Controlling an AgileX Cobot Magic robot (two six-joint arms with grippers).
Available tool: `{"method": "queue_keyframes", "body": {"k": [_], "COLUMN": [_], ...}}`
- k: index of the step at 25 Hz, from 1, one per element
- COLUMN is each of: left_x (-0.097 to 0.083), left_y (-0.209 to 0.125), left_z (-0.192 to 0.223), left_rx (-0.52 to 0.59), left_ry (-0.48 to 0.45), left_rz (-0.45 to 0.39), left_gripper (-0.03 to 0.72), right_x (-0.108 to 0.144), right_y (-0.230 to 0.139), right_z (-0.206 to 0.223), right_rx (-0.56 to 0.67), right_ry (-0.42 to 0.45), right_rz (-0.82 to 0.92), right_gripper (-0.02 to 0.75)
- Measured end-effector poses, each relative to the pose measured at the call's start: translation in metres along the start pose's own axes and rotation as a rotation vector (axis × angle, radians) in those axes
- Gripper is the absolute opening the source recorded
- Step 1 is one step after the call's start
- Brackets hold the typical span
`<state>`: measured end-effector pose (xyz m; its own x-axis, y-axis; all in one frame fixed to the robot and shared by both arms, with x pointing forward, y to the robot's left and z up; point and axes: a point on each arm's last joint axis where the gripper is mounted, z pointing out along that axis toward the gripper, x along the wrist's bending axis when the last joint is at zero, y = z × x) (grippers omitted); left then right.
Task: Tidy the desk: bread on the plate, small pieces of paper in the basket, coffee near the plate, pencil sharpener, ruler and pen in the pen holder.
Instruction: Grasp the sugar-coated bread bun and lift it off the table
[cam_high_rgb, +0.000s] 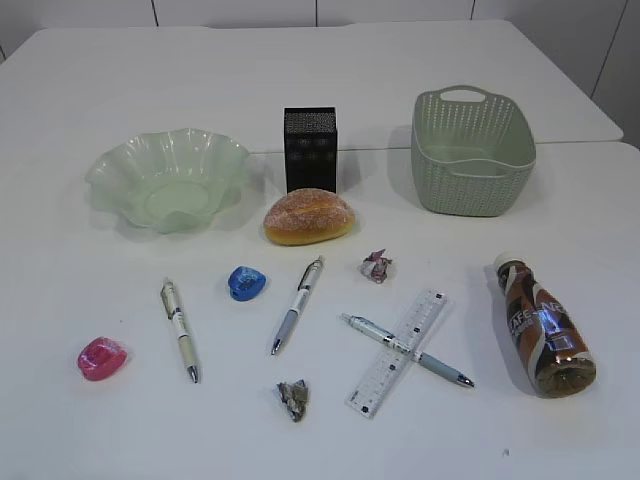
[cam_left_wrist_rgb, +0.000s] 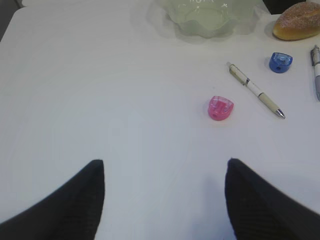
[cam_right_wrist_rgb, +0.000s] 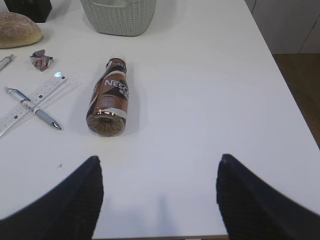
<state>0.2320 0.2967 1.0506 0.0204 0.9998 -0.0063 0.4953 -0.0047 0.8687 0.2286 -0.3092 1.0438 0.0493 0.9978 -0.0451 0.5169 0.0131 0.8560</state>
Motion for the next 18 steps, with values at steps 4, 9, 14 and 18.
{"method": "queue_keyframes", "body": {"k": [4, 9, 14, 18], "left_x": [0.0, 0.0, 0.0, 0.0001], "left_y": [0.0, 0.0, 0.0, 0.0], "left_z": [0.0, 0.0, 0.0, 0.0], "left_rx": [0.0, 0.0, 0.0, 0.0], "left_ry": [0.0, 0.0, 0.0, 0.001], "left_rz": [0.0, 0.0, 0.0, 0.001], "left_gripper": [0.527, 0.527, 0.527, 0.527], "right_x": [0.0, 0.0, 0.0, 0.0], "right_y": [0.0, 0.0, 0.0, 0.0], "right_z": [0.0, 0.0, 0.0, 0.0], "right_rx": [0.0, 0.0, 0.0, 0.0], "right_ry": [0.0, 0.0, 0.0, 0.0], "right_rz": [0.0, 0.0, 0.0, 0.0], "right_gripper": [0.551, 0.551, 0.551, 0.551]}}
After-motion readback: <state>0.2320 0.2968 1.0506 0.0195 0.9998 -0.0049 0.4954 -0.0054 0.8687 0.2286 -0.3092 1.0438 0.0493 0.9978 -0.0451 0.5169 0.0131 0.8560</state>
